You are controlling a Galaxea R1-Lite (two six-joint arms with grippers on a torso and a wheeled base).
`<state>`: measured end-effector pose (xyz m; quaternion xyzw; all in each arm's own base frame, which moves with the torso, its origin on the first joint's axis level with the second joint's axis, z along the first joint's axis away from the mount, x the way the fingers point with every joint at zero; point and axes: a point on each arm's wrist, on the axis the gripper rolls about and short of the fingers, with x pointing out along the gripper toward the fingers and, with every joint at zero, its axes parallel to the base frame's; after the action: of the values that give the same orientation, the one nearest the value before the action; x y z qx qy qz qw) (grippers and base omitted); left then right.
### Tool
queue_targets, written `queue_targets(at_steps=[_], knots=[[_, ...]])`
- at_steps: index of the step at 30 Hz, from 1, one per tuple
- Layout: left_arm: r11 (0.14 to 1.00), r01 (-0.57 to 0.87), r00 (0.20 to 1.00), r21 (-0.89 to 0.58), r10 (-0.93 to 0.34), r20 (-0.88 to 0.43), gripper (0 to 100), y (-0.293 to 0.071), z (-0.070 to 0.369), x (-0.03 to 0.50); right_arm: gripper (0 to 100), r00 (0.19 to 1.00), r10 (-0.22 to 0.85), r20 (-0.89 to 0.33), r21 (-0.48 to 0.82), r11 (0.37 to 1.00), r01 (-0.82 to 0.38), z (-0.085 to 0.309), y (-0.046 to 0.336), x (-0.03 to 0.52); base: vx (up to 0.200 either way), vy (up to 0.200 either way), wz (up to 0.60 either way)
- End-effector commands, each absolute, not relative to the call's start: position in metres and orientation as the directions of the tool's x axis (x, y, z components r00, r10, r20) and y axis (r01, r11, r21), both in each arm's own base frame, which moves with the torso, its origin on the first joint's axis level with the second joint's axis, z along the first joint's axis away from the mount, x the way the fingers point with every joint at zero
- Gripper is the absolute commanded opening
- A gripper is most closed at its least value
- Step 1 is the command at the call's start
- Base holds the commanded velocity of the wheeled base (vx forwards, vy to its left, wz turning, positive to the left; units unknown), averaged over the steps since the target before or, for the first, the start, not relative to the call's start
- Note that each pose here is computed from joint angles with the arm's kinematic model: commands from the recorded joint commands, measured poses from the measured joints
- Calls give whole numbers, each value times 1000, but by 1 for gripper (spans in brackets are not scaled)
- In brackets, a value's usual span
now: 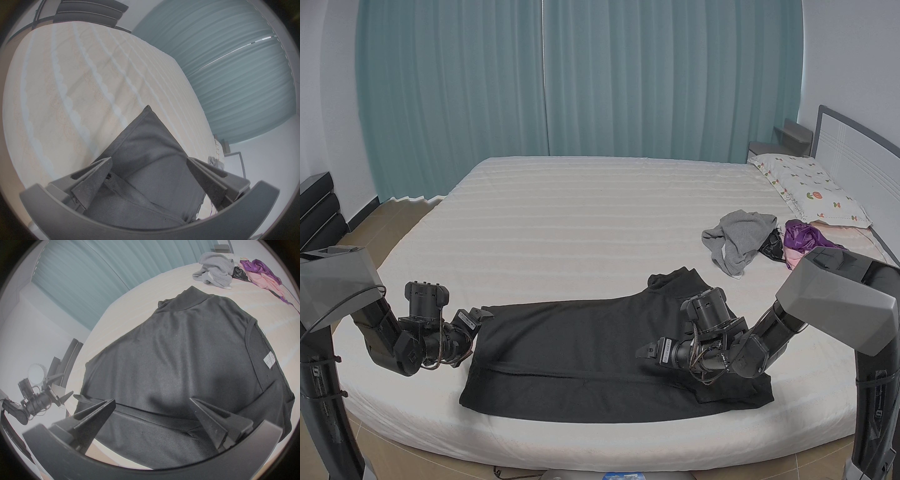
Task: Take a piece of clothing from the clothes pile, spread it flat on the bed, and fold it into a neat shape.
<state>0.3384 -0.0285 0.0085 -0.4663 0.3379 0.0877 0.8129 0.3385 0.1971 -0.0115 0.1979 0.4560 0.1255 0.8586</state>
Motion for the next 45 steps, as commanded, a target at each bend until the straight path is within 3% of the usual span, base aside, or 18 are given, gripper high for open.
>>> queue_targets(at_steps=[1,7,12,21,29,30,35,40,45], knots=[[590,-444,743,-674,-178,-645,100,-29,7,332,100,588,402,-702,484,875,-20,10,182,339,0,0,0],[678,-402,714,-615,-188,-674,100,-32,2,323,100,591,394,-704,507,862,29,18,144,336,0,0,0],[683,-393,719,-615,-188,-669,100,-32,7,321,100,626,391,-675,545,836,65,21,109,329,0,0,0],[729,-407,650,-550,-192,-736,100,-45,-8,325,100,693,330,-640,551,826,116,1,49,307,0,0,0],[787,-398,614,-472,-154,-774,100,-49,-17,327,100,722,320,-614,540,837,88,-18,37,291,0,0,0],[790,-399,612,-466,-149,-776,0,-49,-17,326,100,726,321,-609,536,841,77,-21,37,290,0,0,0],[791,-413,612,-451,-126,-781,0,-46,-17,324,100,717,322,-618,499,866,41,-28,27,284,0,0,0],[788,-420,618,-451,-115,-777,0,-44,-13,323,100,668,432,-606,559,829,-30,-31,20,281,0,0,0],[783,-422,626,-457,-114,-772,0,-43,-6,317,100,662,444,-604,566,823,-36,-34,19,283,0,0,0]])
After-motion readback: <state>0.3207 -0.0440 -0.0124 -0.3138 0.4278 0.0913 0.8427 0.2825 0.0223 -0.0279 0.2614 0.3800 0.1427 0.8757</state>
